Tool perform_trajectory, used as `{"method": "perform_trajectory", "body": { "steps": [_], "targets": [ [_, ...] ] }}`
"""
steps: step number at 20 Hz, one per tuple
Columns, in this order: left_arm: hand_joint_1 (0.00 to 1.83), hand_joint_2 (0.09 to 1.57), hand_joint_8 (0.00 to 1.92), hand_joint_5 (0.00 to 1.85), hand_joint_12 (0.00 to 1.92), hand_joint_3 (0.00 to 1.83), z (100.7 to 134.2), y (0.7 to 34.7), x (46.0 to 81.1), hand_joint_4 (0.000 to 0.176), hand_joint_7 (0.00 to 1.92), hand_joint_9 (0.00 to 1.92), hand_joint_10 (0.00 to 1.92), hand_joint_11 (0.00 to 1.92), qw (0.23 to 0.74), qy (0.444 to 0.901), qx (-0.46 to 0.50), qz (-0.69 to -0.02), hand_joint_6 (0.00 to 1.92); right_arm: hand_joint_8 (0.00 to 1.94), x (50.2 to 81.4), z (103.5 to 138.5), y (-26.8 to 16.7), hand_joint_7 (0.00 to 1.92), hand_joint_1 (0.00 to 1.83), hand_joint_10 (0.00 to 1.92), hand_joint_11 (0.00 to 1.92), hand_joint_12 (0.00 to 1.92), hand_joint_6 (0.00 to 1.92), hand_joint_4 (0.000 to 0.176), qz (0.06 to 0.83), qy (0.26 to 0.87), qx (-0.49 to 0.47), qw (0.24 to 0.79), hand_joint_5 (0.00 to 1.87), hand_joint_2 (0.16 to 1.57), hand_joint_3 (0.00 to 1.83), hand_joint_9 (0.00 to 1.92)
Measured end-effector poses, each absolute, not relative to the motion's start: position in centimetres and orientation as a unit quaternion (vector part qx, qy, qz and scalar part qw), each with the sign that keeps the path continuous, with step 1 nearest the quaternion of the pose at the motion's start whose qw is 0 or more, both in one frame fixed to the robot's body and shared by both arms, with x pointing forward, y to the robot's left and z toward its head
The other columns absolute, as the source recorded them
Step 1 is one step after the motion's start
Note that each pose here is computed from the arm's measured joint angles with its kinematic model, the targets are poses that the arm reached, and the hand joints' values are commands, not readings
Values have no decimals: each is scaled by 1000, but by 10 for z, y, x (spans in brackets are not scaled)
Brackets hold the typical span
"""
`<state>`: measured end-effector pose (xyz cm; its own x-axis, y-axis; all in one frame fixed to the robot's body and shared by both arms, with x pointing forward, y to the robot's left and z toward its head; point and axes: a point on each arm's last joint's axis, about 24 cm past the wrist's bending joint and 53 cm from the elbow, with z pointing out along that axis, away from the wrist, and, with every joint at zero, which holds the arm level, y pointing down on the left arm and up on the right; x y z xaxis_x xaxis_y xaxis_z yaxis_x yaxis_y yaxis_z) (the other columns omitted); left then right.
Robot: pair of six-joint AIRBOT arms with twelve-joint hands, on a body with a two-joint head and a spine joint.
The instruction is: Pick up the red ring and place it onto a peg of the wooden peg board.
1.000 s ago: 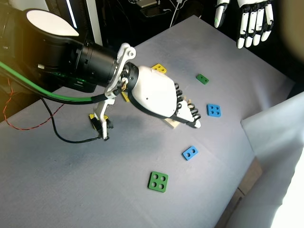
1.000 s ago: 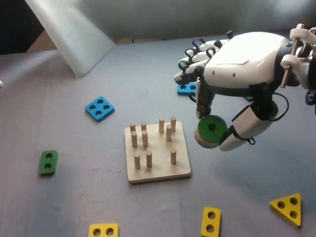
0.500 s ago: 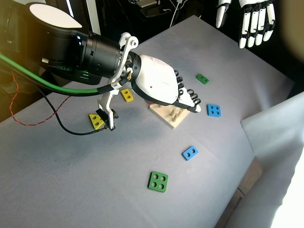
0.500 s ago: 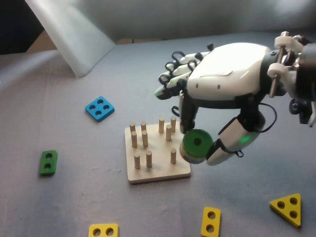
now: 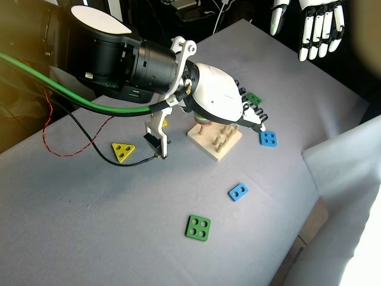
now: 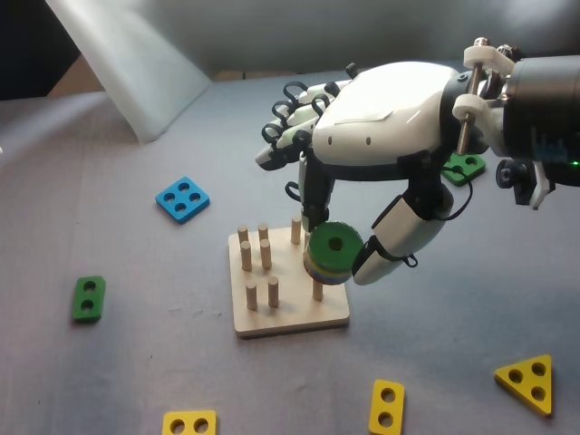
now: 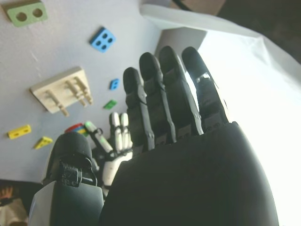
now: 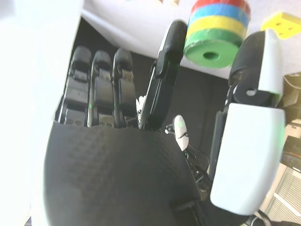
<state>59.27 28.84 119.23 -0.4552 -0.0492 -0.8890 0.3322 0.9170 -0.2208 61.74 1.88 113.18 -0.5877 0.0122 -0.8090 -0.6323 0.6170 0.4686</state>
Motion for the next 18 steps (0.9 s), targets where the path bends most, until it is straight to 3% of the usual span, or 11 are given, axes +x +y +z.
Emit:
{"method": "perform_trajectory", "body": {
  "steps": [1,2,3,8,9,12,13,14,18],
  "targets": [
    [0,1275,4,522,819,0,1192,288,593,0,511,420,5,0,515,833,85,-186,4,1,617,1131,19,271,1110,2,0,244,558,110,394,800,-197,407,1231,1008,0,126],
    [0,1277,0,512,811,0,1192,288,593,0,499,411,0,0,515,833,85,-186,0,1,615,1130,20,275,1107,5,0,300,532,132,394,799,-205,405,1247,1003,0,139],
    [0,1280,3,517,813,2,1192,288,593,0,506,421,5,0,515,833,85,-186,3,0,613,1129,21,265,1119,2,0,277,511,95,394,798,-213,403,1258,1000,0,136],
    [0,1278,2,516,813,0,1192,289,593,0,506,419,2,0,515,833,84,-184,2,2,615,1121,25,270,1127,2,0,168,496,71,398,798,-234,386,1267,998,0,117],
    [0,1278,1,515,815,0,1192,289,593,0,504,419,2,0,515,833,85,-184,1,3,619,1119,25,273,1120,3,0,180,498,96,398,799,-236,384,1265,998,0,118],
    [0,1278,1,514,816,1,1192,289,593,0,503,419,2,0,515,833,84,-184,1,3,630,1118,23,294,1124,2,0,117,486,87,390,798,-244,389,1273,996,0,119],
    [0,1280,3,520,824,1,1192,289,593,0,510,421,2,0,515,833,85,-184,3,2,631,1121,25,303,1117,2,0,132,485,111,389,795,-252,392,1272,996,0,122],
    [0,1279,3,521,826,1,1192,289,593,0,510,420,2,0,515,833,84,-185,3,3,630,1121,27,314,1116,4,0,183,479,117,387,793,-259,392,1276,994,0,132],
    [0,1279,0,505,781,0,1192,289,593,0,492,402,2,0,515,833,84,-184,0,1,621,1120,38,301,1115,3,0,196,480,117,390,787,-281,386,1274,995,0,131]
  ]
}}
